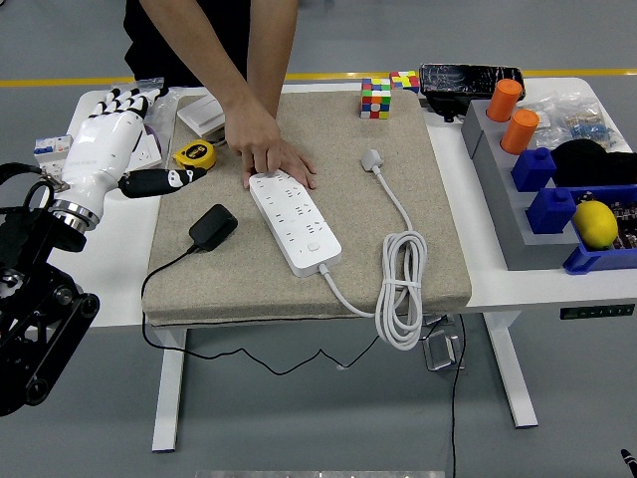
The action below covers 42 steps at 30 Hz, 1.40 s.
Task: Pick up the plug,place it near the board,insert it into the board,press the button
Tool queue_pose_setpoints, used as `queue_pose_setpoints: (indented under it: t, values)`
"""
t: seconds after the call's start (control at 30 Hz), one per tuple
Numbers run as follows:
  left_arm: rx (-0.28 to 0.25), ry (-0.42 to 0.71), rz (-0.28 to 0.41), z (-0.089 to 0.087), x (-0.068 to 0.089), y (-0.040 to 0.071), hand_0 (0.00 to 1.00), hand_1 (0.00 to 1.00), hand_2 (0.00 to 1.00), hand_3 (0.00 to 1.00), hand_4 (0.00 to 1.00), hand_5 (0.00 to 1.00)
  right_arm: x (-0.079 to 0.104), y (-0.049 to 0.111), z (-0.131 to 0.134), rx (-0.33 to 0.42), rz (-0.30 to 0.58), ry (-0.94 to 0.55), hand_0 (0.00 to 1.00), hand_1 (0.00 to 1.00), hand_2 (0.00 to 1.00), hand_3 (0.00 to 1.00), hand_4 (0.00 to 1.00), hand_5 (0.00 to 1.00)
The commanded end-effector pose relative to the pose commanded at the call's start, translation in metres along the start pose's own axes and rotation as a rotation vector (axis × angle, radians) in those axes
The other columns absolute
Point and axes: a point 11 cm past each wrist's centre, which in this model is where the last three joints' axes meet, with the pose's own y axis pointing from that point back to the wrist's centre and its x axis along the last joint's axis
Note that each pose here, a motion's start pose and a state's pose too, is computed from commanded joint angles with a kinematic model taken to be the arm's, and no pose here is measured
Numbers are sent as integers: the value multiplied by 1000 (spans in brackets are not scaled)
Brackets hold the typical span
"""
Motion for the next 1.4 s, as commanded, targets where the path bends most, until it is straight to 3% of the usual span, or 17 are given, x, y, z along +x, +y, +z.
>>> queue_pose_setpoints:
  t: [0.1,0.2,0.37,0.4,0.43,0.8,0.83,1.07,1.2,1.23,1.37,1.4]
  values:
    - [-4,0,-10,2,-2,0,907,939,906,912,998,534,-3,0,5,-35,-49,19,762,712,690,704,998,798]
    - [-11,0,-32,4,-6,0,895,935,904,907,998,526,-13,1,10,-70,-161,50,781,734,709,734,998,784]
    - [-11,-13,-116,3,-19,2,895,935,904,907,998,526,-23,5,20,-138,-325,113,781,734,709,734,998,784]
    - [-6,-15,-128,1,-21,3,837,844,822,876,998,516,-23,5,22,-148,-339,114,789,748,723,763,998,798]
    - [1,-17,-142,0,-23,4,837,844,822,876,998,516,-23,5,23,-156,-347,115,789,748,723,763,998,798]
    - [125,-52,-358,-28,-59,16,849,869,843,874,998,508,-13,1,30,-172,-286,94,824,783,760,786,998,827]
    - [132,-51,-363,-30,-62,16,852,893,883,899,998,502,-13,1,29,-168,-280,89,873,825,801,808,998,888]
    - [165,-20,-329,-36,-74,13,845,889,872,899,998,526,-10,0,25,-146,-248,56,874,827,803,808,998,886]
    - [162,-12,-339,-28,-78,9,845,889,872,899,998,526,-9,-1,23,-130,-231,42,874,827,803,808,998,886]
    - [168,18,-356,-25,-80,8,852,920,931,904,998,537,-9,-1,22,-125,-223,36,871,823,802,807,998,903]
    - [167,86,-391,-14,-88,5,852,920,931,904,998,537,-7,-1,18,-109,-199,19,871,823,802,807,998,903]
    - [162,89,-393,-12,-89,4,889,964,968,921,998,529,-6,-1,17,-105,-196,16,870,818,796,806,998,920]
